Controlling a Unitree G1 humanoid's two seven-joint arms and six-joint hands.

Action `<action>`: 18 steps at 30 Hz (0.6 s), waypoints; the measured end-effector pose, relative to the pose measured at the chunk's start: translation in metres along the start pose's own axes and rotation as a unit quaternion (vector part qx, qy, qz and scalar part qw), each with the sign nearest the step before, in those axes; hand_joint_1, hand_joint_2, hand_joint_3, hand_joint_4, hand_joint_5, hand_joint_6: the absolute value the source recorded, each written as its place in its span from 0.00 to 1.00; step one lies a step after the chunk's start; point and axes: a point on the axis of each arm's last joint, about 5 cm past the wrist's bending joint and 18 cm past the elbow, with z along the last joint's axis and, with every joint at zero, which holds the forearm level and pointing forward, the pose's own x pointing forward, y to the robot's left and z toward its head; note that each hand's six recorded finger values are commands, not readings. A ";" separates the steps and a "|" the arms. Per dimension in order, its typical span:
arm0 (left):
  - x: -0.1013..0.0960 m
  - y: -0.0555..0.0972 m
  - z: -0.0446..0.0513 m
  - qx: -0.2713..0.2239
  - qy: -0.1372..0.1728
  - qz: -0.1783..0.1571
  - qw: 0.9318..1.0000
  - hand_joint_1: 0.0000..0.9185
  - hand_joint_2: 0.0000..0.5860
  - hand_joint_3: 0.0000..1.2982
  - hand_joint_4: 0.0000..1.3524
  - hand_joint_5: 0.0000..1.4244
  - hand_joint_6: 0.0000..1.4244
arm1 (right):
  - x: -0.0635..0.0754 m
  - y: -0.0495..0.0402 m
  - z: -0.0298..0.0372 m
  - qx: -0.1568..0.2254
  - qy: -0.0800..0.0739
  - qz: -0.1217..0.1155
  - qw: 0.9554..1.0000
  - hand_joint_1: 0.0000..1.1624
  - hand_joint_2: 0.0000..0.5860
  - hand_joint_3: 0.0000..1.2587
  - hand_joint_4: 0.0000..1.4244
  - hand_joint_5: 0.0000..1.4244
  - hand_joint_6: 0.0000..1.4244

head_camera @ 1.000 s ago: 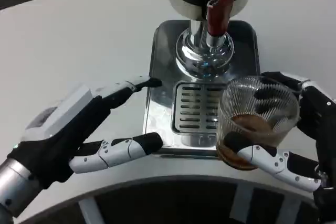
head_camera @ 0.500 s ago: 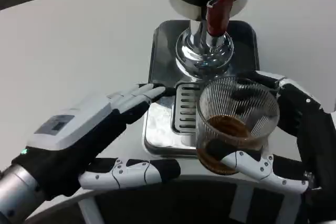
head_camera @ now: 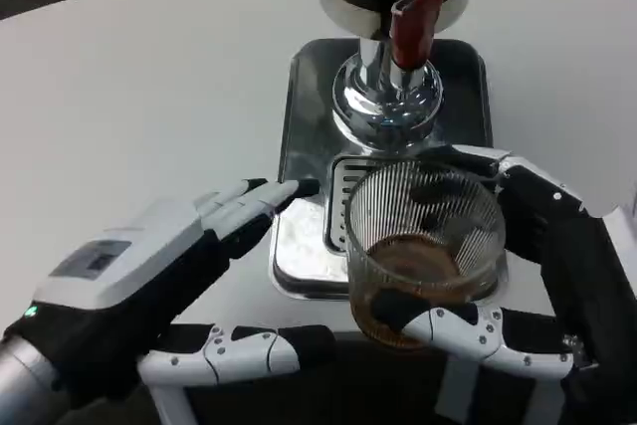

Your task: Grasp the cup under the faucet to collect the drink, then remove the cup.

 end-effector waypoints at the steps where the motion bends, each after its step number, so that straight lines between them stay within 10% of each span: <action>1: -0.001 0.000 0.0001 0.000 0.002 0.001 1.000 0.00 0.18 0.04 0.00 0.00 0.02 | 0.000 0.0003 0.0003 0.002 -0.001 0.001 1.000 0.86 0.19 0.62 0.63 0.76 0.78; 18: -0.021 -0.003 0.0108 -0.001 0.033 0.003 0.999 0.00 0.18 0.04 0.00 0.00 0.02 | 0.001 0.0067 0.0033 0.018 -0.005 0.025 1.000 0.89 0.18 0.63 0.63 0.75 0.79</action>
